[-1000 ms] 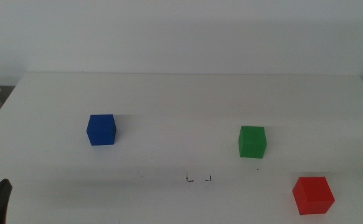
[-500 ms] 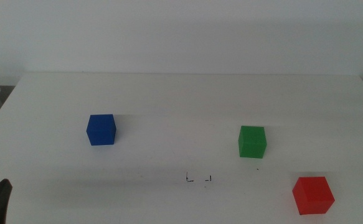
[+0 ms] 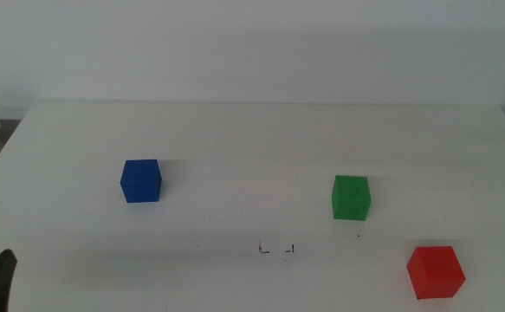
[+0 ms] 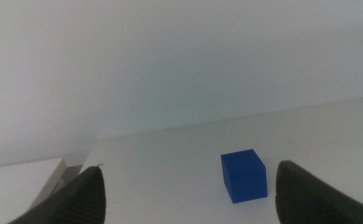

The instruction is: Stack red cubes first, then green, then blue cubes in a specific spot.

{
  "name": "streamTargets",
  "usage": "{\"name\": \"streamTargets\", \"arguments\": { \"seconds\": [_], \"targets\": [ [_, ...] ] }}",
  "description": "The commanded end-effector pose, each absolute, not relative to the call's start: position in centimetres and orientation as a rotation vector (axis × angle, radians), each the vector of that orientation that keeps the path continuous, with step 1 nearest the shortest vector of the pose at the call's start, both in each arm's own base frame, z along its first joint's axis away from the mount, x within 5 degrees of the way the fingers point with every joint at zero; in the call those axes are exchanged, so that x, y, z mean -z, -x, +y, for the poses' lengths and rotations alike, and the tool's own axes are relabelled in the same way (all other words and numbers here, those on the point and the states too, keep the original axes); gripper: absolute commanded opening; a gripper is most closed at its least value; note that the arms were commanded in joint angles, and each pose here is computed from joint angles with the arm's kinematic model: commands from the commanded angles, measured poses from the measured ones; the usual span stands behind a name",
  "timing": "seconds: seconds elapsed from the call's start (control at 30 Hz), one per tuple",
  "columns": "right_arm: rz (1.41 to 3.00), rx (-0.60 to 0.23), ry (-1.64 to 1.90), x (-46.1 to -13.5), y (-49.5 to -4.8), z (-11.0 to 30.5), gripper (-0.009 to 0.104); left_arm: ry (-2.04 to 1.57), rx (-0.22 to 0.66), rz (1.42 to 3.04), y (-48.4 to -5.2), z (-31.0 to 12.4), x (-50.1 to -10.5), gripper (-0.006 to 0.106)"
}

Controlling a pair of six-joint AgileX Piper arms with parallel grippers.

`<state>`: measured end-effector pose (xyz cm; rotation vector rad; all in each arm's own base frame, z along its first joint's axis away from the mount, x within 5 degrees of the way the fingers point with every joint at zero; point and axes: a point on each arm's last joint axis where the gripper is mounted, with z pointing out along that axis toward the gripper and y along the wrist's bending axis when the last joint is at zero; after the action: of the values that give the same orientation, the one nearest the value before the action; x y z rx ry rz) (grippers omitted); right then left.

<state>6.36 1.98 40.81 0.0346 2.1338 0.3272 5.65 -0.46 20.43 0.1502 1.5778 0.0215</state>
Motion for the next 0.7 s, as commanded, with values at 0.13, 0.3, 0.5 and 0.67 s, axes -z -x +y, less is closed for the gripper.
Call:
{"name": "streamTargets", "arguments": {
  "seconds": [0.13, 0.3, 0.5, 0.67],
  "targets": [
    [2.337, -0.300, -0.029, -41.0, -9.9, 2.0, 0.093, -0.143, -0.018, 1.562, -5.6, -0.5, -20.5, 0.094],
    [2.464, -0.326, -0.023, -40.0, -13.1, 3.2, 0.093, -0.143, -0.018, 1.562, -5.6, -0.5, -20.5, 0.094],
    [2.611, -0.180, 0.013, -37.5, -16.5, 6.2, 0.093, -0.143, -0.018, 1.562, -5.6, -0.5, -20.5, 0.094],
    [2.730, -0.133, 0.072, -35.0, -18.7, 8.6, 0.093, -0.143, -0.018, 1.562, -5.6, -0.5, -20.5, 0.094]
  ]
}}
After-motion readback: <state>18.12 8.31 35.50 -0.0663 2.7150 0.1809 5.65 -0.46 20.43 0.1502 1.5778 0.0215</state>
